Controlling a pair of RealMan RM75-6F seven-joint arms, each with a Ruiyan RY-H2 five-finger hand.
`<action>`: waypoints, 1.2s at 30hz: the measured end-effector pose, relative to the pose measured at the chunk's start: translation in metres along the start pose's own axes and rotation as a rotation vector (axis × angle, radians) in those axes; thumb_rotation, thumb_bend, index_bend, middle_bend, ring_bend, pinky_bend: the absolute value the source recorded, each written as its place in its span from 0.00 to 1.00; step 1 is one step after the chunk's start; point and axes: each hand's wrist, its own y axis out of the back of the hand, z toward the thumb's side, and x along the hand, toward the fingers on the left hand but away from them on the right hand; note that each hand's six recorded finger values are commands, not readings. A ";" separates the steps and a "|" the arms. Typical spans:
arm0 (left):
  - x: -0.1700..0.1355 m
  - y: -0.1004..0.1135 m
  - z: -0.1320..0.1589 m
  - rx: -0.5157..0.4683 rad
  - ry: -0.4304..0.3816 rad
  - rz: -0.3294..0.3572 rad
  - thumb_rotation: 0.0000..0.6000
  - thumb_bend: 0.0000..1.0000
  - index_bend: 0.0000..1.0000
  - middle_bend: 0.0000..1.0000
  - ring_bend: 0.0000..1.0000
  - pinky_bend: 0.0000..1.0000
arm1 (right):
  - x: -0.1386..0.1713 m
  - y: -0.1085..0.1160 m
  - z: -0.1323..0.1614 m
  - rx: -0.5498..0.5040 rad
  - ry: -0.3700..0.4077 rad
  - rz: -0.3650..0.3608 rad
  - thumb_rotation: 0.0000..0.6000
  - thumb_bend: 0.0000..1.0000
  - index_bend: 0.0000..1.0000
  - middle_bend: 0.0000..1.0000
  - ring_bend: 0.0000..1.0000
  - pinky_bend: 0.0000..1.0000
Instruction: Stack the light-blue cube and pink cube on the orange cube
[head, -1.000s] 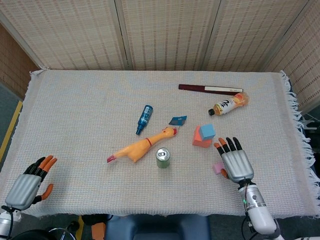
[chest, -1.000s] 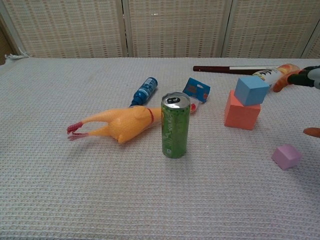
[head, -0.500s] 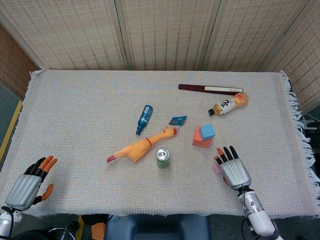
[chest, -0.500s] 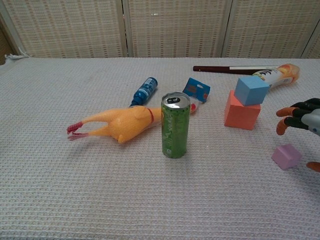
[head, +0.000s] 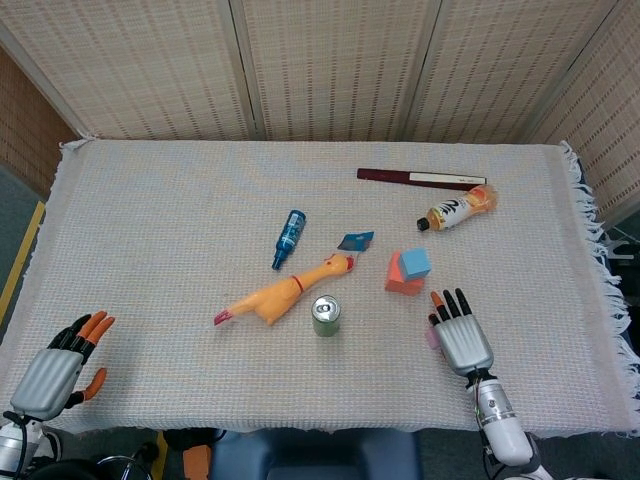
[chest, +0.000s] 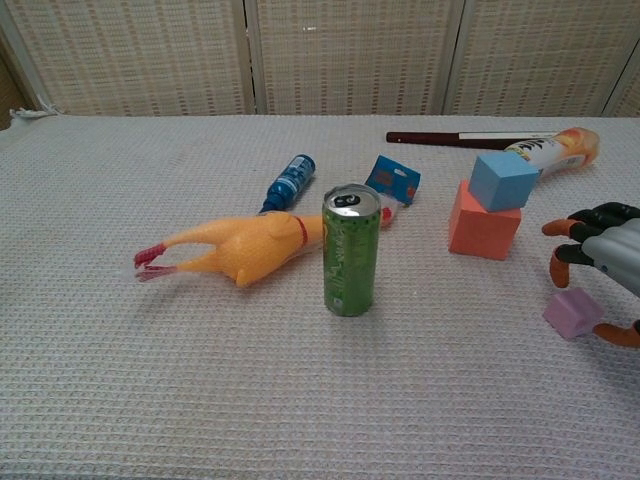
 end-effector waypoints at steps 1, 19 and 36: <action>0.000 0.000 0.000 0.000 0.000 -0.001 1.00 0.48 0.00 0.00 0.02 0.17 | -0.001 -0.001 0.001 -0.001 0.001 0.002 1.00 0.19 0.37 0.07 0.00 0.04; 0.001 0.000 -0.003 0.007 0.013 -0.002 1.00 0.65 0.00 0.00 0.02 0.17 | 0.000 0.030 -0.002 -0.058 0.054 -0.067 1.00 0.23 0.60 0.08 0.00 0.05; 0.005 -0.005 -0.004 0.020 0.033 -0.013 1.00 0.65 0.00 0.00 0.02 0.17 | -0.035 0.150 -0.025 -0.076 0.203 -0.181 1.00 0.24 0.57 0.07 0.00 0.05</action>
